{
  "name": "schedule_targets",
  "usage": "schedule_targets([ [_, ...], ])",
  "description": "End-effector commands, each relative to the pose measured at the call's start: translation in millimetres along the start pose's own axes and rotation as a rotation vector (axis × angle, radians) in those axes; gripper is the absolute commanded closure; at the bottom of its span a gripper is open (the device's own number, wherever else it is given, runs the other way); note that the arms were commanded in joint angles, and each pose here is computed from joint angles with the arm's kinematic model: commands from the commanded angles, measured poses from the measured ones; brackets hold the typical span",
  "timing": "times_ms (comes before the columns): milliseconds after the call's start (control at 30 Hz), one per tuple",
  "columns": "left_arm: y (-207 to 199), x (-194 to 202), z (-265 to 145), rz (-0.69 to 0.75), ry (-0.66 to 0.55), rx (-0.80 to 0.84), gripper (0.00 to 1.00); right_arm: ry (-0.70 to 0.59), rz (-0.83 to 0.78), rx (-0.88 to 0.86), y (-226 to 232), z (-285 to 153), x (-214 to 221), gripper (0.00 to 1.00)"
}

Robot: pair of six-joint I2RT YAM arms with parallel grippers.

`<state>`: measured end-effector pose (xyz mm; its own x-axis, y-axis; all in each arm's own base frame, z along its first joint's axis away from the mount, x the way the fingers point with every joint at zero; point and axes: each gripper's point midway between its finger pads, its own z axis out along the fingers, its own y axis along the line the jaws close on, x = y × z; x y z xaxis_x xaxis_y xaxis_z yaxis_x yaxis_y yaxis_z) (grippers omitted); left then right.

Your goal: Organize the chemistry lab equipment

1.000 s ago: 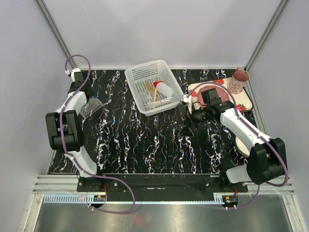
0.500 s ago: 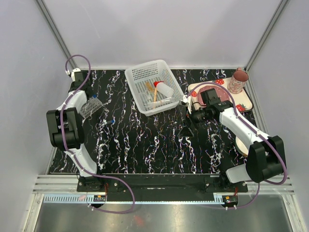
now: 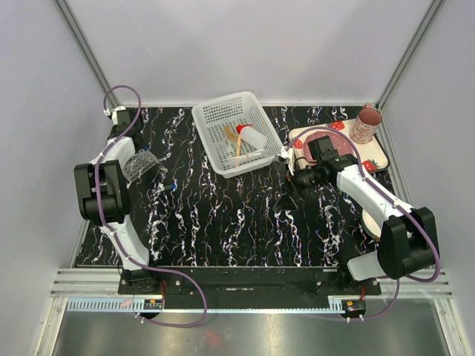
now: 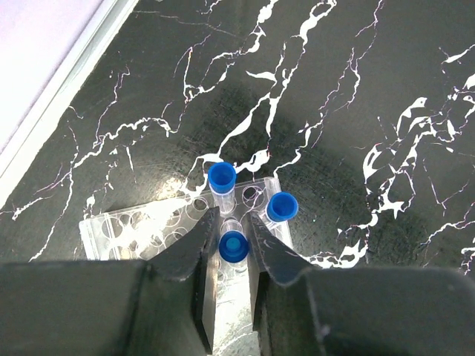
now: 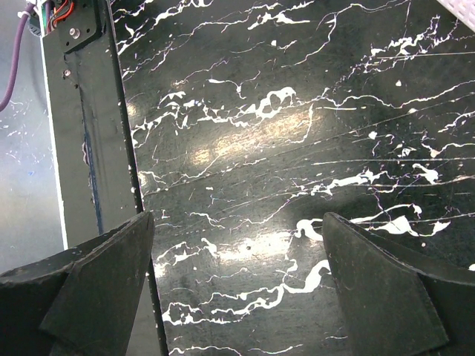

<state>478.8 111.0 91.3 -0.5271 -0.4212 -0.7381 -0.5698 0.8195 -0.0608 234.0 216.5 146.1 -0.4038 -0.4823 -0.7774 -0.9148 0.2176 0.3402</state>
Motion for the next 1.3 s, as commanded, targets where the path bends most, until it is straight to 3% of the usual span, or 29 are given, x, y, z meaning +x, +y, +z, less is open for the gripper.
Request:
schedule_targets([
  [0, -6, -33, -5, -0.035, -0.083, 0.024, 0.76, -0.012, -0.040, 0.009, -3, -4, -12, 0.00],
  [333, -3, -36, -15, -0.048, -0.095, 0.025, 0.63, -0.007, -0.034, 0.006, -4, -3, -10, 0.00],
  [533, -3, -61, -51, -0.066, -0.178, 0.073, 0.55, -0.007, -0.044, 0.006, -3, -3, -10, 0.00],
  [733, 4, -67, -95, -0.041, -0.231, 0.121, 0.35, -0.005, -0.060, 0.007, -2, -5, -10, 0.00],
  [833, -2, -58, -112, -0.020, -0.228, 0.219, 0.09, -0.006, -0.071, 0.003, 0, -5, -10, 0.00],
  [867, -11, -48, -115, -0.016, -0.197, 0.292, 0.01, -0.008, -0.076, 0.003, 0, -6, -11, 0.00],
  [1033, -23, -8, -122, -0.067, -0.019, 0.512, 0.01, -0.019, -0.104, -0.009, 4, -9, -11, 0.00],
  [1133, -45, 19, -144, 0.001, 0.054, 0.634, 0.01, -0.024, -0.104, -0.007, 3, -11, -10, 0.00],
  [1267, -45, 56, -150, 0.254, 0.133, 0.487, 0.01, -0.022, -0.098, -0.016, 4, -11, -9, 0.00],
])
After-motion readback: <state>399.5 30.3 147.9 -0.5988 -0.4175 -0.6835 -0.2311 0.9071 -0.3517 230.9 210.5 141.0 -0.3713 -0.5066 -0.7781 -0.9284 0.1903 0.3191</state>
